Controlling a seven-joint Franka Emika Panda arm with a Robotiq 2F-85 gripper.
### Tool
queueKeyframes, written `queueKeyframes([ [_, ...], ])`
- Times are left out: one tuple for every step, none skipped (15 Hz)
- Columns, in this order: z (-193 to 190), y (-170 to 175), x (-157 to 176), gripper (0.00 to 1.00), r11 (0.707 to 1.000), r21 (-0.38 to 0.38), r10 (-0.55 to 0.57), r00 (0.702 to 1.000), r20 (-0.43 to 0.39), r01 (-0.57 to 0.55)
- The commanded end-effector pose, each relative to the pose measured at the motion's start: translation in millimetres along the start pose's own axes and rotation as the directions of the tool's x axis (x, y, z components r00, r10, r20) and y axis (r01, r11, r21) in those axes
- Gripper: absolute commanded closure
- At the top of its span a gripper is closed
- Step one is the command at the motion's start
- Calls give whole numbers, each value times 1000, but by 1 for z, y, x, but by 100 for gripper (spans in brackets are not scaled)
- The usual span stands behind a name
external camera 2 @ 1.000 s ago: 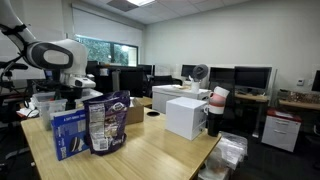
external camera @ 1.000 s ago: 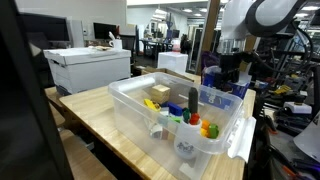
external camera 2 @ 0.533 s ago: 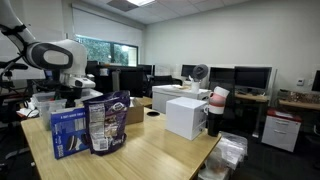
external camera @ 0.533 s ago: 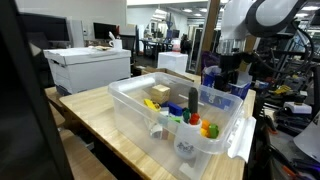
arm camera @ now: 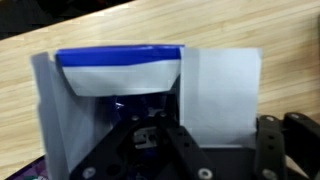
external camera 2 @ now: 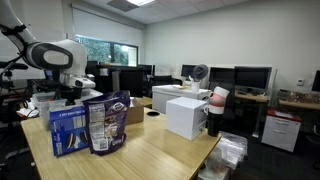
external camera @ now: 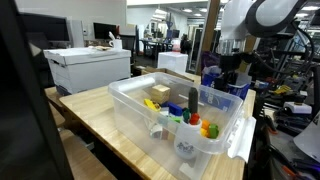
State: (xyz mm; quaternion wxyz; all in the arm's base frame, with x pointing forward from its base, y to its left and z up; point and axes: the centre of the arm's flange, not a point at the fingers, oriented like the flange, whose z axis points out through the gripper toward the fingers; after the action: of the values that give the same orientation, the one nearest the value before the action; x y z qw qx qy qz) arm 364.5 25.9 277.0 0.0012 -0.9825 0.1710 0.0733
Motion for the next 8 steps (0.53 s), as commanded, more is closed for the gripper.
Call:
queueKeyframes([
  [8, 1, -1, 87, 999, 30, -25, 1000, 0, 25],
  [8, 1, -1, 92, 999, 30, -25, 1000, 0, 25],
  [8, 1, -1, 94, 999, 30, -25, 1000, 0, 25],
  [8, 1, -1, 96, 999, 31, -24, 1000, 0, 24],
  [8, 1, -1, 97, 999, 31, -24, 1000, 0, 24],
  [8, 1, 0, 98, 999, 31, -23, 1000, 0, 23],
  [8, 2, 0, 99, 999, 31, -22, 1000, 0, 22],
  [7, 2, 0, 100, 999, 31, -22, 1000, 1, 22],
])
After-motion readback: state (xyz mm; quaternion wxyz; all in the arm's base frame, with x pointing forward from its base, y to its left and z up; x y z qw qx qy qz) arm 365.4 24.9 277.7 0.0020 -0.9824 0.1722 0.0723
